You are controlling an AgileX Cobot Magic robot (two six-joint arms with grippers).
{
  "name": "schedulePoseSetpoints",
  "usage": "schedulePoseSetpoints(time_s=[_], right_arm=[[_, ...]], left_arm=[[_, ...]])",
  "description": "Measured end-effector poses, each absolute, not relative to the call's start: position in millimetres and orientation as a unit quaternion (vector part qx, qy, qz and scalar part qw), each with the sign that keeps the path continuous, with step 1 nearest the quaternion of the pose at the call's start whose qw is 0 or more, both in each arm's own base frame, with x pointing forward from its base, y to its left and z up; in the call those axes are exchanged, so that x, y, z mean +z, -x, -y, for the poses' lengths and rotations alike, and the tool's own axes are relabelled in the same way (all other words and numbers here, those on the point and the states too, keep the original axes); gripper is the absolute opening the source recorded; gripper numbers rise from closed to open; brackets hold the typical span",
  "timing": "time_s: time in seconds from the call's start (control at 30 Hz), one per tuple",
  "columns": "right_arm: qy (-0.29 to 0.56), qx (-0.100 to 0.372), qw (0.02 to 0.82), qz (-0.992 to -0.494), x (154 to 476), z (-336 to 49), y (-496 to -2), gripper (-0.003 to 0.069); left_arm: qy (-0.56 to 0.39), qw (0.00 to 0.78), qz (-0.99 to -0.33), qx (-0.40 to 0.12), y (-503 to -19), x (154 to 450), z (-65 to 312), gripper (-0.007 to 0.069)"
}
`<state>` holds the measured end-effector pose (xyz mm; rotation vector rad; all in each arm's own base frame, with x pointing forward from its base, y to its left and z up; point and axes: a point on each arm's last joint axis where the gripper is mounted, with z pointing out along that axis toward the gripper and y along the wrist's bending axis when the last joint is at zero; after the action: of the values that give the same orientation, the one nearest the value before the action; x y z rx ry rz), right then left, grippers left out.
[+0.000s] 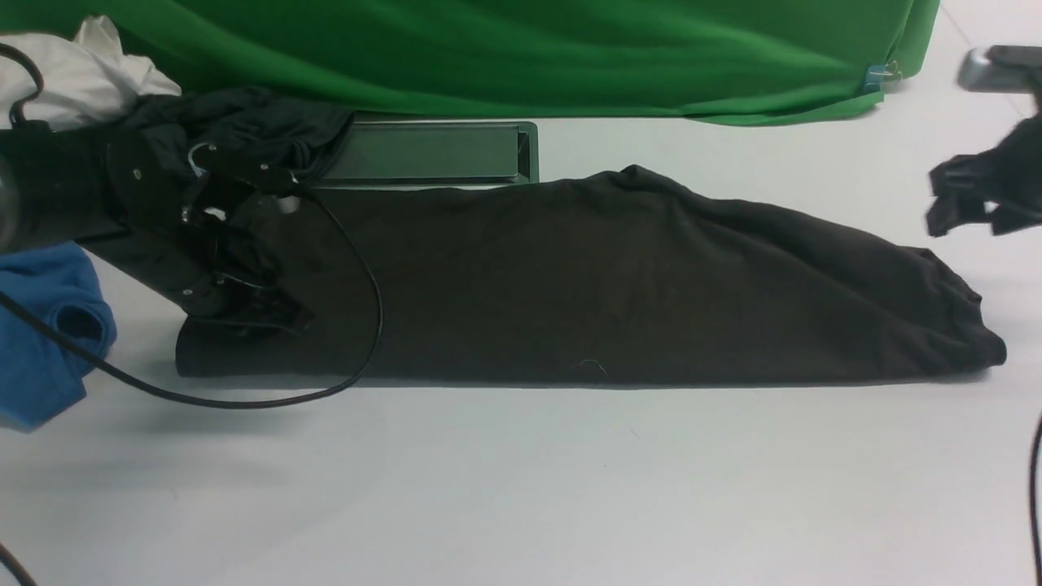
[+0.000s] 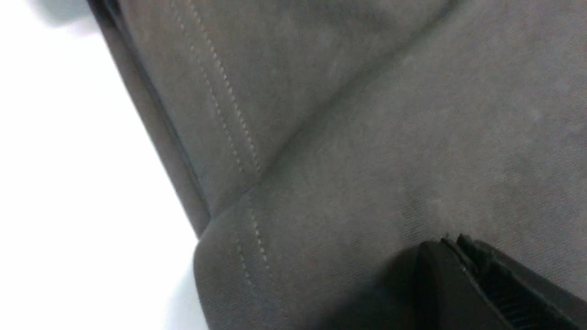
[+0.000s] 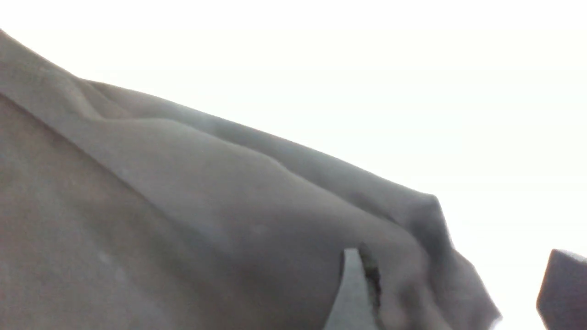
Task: Fold a long-sleeved shirt on a white desktop.
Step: 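Fold the black garment in half by bringing its near edge over to the far edge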
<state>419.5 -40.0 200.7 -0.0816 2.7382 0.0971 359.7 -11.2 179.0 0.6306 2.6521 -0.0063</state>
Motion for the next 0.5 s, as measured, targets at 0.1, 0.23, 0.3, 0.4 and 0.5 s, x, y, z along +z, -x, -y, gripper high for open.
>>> schedulePoseSetpoints(time_s=[0.1, 0.23, 0.3, 0.4, 0.5], right_arm=[[0.059, 0.032, 0.193, -0.979, 186, 31, -425, 0.0486], [0.08, 0.027, 0.195, -0.977, 158, 24, -435, 0.0487], [0.081, 0.026, 0.192, -0.978, 153, 24, -436, 0.0484], [0.082, 0.027, 0.19, -0.978, 149, 24, -436, 0.0425], [0.084, 0.027, 0.19, -0.978, 149, 24, -436, 0.0349]], left_arm=[[-0.234, 0.207, -0.95, -0.006, -359, 179, 14, 0.0018], [-0.25, 0.203, -0.947, -0.011, -358, 177, 17, 0.0018], [-0.255, 0.201, -0.946, -0.01, -356, 174, 17, 0.0018], [-0.257, 0.202, -0.945, -0.009, -356, 168, 17, 0.0018], [-0.263, 0.204, -0.943, -0.007, -355, 166, 17, 0.0018]])
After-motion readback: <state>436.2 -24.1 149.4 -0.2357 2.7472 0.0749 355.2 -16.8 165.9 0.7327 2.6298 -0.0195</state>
